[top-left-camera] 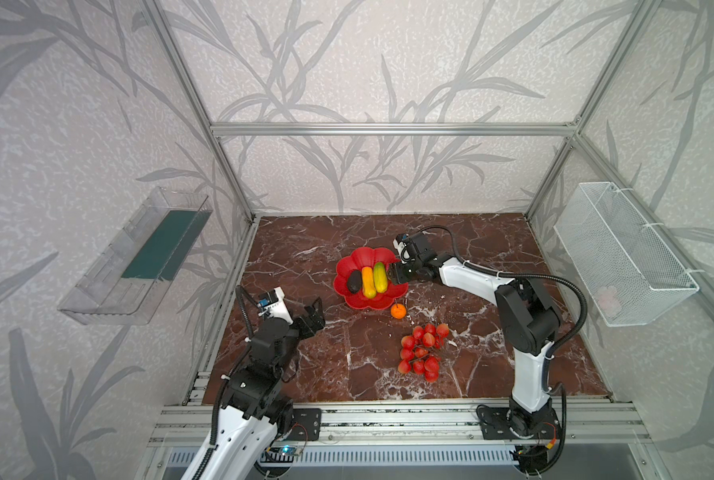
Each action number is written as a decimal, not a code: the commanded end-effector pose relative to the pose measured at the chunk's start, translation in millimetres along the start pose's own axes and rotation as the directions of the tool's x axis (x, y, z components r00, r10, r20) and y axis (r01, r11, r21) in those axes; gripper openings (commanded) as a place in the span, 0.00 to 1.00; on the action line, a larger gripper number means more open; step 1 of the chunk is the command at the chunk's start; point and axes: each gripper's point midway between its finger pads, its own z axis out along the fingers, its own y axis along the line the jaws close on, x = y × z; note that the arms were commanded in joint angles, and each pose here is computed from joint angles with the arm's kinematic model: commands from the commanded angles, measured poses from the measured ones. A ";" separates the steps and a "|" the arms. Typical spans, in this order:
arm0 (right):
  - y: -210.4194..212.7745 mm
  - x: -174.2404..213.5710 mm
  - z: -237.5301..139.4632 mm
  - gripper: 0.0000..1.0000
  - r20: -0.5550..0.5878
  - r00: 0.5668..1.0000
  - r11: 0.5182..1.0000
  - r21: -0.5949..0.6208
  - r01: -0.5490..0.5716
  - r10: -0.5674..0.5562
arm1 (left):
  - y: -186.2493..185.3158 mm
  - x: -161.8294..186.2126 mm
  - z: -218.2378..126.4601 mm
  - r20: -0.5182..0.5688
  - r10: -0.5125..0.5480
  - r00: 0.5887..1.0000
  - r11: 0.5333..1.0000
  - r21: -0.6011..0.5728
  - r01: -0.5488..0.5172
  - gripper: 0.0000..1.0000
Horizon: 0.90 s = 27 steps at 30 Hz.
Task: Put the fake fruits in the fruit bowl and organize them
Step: 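Grasp the pink peach with the right gripper and place it in the bowl, then grasp the orange beside the bowl with the left gripper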
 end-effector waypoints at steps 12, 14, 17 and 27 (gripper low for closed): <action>-24.2 10.5 -144.1 0.95 0.306 0.952 0.995 0.089 -0.051 0.021 | -69.6 60.1 41.9 -0.305 0.006 0.952 0.980 0.192 0.055 0.81; -34.6 23.0 -154.7 0.98 0.321 0.947 0.991 0.108 -0.074 0.036 | -82.7 72.4 44.4 -0.321 0.063 0.945 0.979 0.205 0.004 0.81; -47.0 38.0 -167.4 0.99 0.337 0.940 0.987 0.118 -0.106 0.060 | -101.7 92.6 52.5 -0.367 0.094 0.925 0.972 0.233 -0.007 0.81; -65.4 66.1 -186.2 0.99 0.335 0.937 0.979 0.132 -0.153 0.101 | -148.7 135.4 82.0 -0.460 0.216 0.861 0.958 0.269 -0.096 0.80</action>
